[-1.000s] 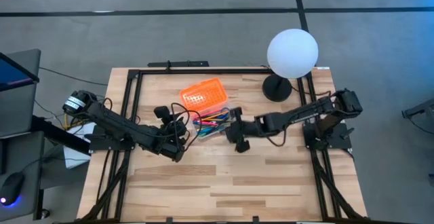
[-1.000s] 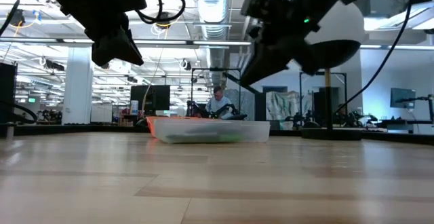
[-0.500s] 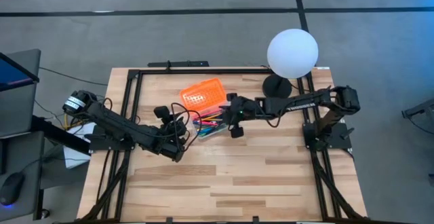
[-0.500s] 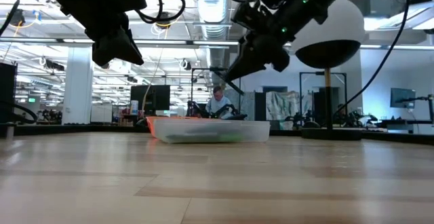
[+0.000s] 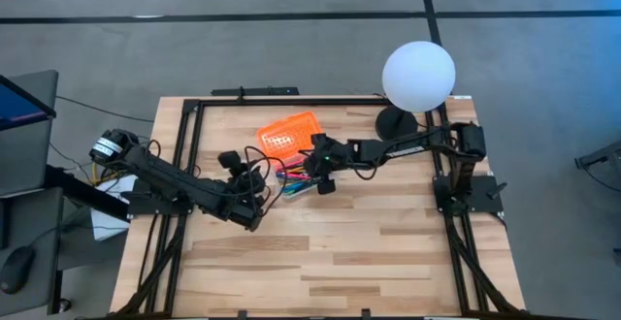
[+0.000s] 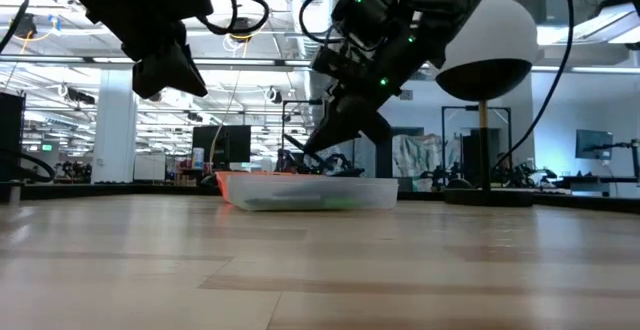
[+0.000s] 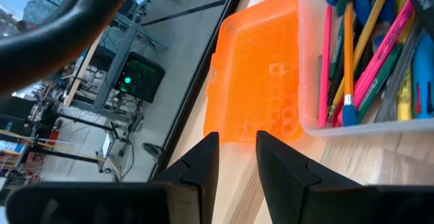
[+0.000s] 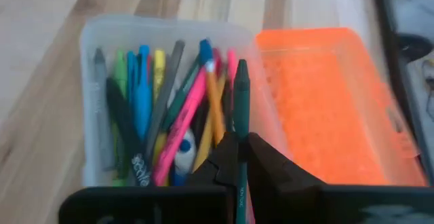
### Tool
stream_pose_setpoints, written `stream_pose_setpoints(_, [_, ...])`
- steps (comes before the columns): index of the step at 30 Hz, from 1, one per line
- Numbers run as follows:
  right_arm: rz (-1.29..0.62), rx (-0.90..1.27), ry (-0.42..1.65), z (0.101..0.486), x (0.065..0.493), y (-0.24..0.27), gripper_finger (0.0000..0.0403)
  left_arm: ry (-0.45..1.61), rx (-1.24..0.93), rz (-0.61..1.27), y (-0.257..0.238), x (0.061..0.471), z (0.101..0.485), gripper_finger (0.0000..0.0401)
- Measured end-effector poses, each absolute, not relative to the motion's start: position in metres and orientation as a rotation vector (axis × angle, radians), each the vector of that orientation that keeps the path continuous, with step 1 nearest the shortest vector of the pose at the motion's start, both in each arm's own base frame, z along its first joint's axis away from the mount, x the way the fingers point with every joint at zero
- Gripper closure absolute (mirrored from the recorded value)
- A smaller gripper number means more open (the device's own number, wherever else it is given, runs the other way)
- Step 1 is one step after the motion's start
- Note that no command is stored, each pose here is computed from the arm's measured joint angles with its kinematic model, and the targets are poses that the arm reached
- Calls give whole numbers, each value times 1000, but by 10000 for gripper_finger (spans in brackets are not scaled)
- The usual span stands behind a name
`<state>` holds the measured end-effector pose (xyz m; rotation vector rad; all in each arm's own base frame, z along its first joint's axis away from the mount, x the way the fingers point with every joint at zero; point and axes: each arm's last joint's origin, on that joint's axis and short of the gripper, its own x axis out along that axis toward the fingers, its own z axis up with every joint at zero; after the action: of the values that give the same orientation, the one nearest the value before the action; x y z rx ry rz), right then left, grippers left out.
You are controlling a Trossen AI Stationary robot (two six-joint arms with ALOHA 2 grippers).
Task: Pick & place school supplies into a supply box
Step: Put the green crayon into the supply box, then close the supply box
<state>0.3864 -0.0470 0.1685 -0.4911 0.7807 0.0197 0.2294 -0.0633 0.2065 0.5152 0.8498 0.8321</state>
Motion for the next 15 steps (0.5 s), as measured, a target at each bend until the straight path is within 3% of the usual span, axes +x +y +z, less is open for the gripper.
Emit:
stream_pose_setpoints(5, [46, -469, 796, 167, 385, -48, 378, 852, 508, 841, -63, 228, 206, 308])
stream_pose_setpoints(15, [59, -430, 802, 166, 384, -49, 281, 857, 511, 843, -62, 227, 205, 308])
